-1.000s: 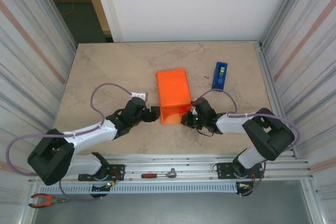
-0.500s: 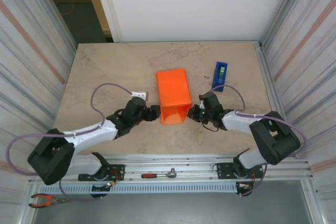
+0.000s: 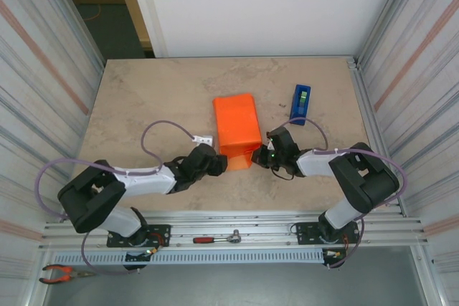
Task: Wrap the gift box in paper
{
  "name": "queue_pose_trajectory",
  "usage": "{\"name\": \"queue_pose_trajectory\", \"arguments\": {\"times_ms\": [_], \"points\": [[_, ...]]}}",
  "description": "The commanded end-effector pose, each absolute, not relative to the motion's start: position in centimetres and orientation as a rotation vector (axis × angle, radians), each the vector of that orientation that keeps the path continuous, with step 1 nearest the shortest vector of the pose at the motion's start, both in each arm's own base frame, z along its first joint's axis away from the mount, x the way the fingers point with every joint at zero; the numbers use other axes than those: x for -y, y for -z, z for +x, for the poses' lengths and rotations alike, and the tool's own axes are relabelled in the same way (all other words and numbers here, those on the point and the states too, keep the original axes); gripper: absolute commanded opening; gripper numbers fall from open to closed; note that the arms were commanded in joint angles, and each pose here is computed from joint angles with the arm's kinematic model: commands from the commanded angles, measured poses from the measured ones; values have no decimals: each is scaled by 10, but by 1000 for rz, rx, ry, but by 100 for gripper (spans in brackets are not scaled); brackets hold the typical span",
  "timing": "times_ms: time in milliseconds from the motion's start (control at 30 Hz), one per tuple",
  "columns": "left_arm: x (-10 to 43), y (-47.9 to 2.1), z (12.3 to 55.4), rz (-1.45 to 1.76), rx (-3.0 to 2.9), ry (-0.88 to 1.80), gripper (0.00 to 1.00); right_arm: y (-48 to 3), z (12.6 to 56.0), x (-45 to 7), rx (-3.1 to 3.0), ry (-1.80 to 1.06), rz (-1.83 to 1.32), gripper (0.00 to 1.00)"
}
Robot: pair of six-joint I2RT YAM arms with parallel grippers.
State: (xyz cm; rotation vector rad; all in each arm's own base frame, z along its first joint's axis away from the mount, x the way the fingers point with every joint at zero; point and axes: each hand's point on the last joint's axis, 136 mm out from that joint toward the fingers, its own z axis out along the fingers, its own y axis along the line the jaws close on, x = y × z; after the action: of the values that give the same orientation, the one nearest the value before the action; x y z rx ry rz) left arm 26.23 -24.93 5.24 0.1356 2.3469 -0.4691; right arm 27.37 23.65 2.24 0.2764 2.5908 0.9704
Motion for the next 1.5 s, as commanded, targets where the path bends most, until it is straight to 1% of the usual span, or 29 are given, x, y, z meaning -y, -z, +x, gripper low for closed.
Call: {"name": "queue_pose_trajectory", "arguments": {"times_ms": [0, 233, 400, 500, 600, 733, 833, 1167, 1300, 1333, 1433, 1467], "points": [[253, -65, 277, 73, -2295, 437, 59, -20, 272, -239, -2587, -971, 297, 0], [263, -56, 276, 96, -2312, 412, 44, -23, 265, -242, -2585, -968, 288, 0], [266, -44, 271, 96, -2333, 363, 41, -24, 265, -240, -2586, -955, 286, 0], [269, -40, 271, 96, -2340, 329, 32, -25, 266, -241, -2586, -957, 284, 0], [272, -35, 271, 106, -2348, 294, 25, -25, 266, -241, -2584, -959, 287, 0], [273, -33, 273, 112, -2349, 250, 12, -28, 266, -240, -2580, -959, 284, 0], [269, -31, 274, 116, -2352, 213, 0, -32, 266, -238, -2572, -955, 282, 0], [248, -34, 276, 182, -2335, 120, 0, -48, 266, -209, -2533, -927, 342, 0], [243, -38, 276, 219, -2330, 125, 0, -50, 262, -202, -2532, -919, 347, 0], [245, -40, 276, 240, -2327, 135, 1, -49, 261, -202, -2535, -921, 344, 0], [251, -46, 274, 279, -2317, 182, 22, -46, 259, -205, -2540, -939, 337, 0], [254, -49, 273, 288, -2312, 204, 27, -45, 259, -206, -2542, -945, 336, 0]]}}
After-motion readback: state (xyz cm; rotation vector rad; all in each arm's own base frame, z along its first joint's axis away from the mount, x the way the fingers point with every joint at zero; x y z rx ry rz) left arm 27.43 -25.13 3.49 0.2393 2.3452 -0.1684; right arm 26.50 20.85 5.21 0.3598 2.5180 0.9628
